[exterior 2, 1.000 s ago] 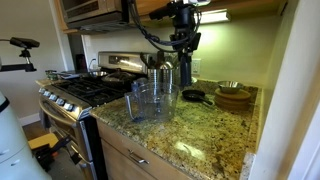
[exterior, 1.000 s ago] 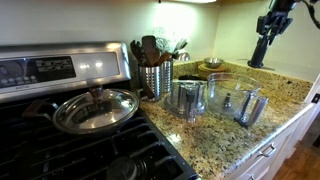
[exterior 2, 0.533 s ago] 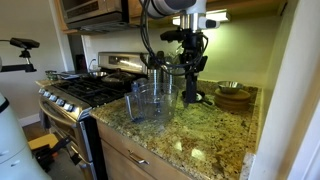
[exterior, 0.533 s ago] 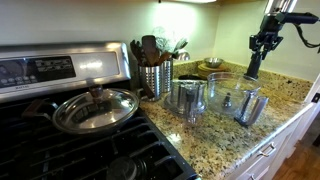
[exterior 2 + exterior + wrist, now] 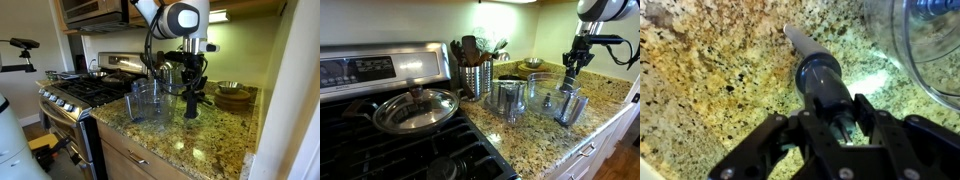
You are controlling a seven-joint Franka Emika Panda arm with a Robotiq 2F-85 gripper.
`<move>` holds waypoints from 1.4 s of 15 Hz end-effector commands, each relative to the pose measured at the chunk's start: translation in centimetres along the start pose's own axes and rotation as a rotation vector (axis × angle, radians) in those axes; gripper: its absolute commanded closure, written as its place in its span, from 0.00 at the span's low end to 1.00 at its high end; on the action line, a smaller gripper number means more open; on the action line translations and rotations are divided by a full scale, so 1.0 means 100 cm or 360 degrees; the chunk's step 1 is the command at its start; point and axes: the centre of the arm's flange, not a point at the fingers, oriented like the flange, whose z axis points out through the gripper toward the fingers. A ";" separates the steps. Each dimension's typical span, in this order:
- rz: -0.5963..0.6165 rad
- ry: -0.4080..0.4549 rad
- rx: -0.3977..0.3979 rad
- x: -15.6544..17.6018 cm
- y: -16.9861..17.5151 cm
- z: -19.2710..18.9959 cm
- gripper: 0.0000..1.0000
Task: Pick up the central part of the blender and put it on the countertop.
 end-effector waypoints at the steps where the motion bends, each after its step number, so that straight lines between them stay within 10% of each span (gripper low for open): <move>1: 0.0050 0.0024 0.0024 0.001 0.005 0.015 0.82; 7: 0.0046 0.0016 0.0007 -0.001 0.007 0.030 0.82; 8: 0.0034 0.0010 0.0008 -0.003 0.007 0.029 0.32; 13: -0.0016 0.0047 -0.0002 -0.021 0.001 -0.005 0.05; 21: -0.0259 0.0129 0.0089 -0.068 -0.019 -0.100 0.00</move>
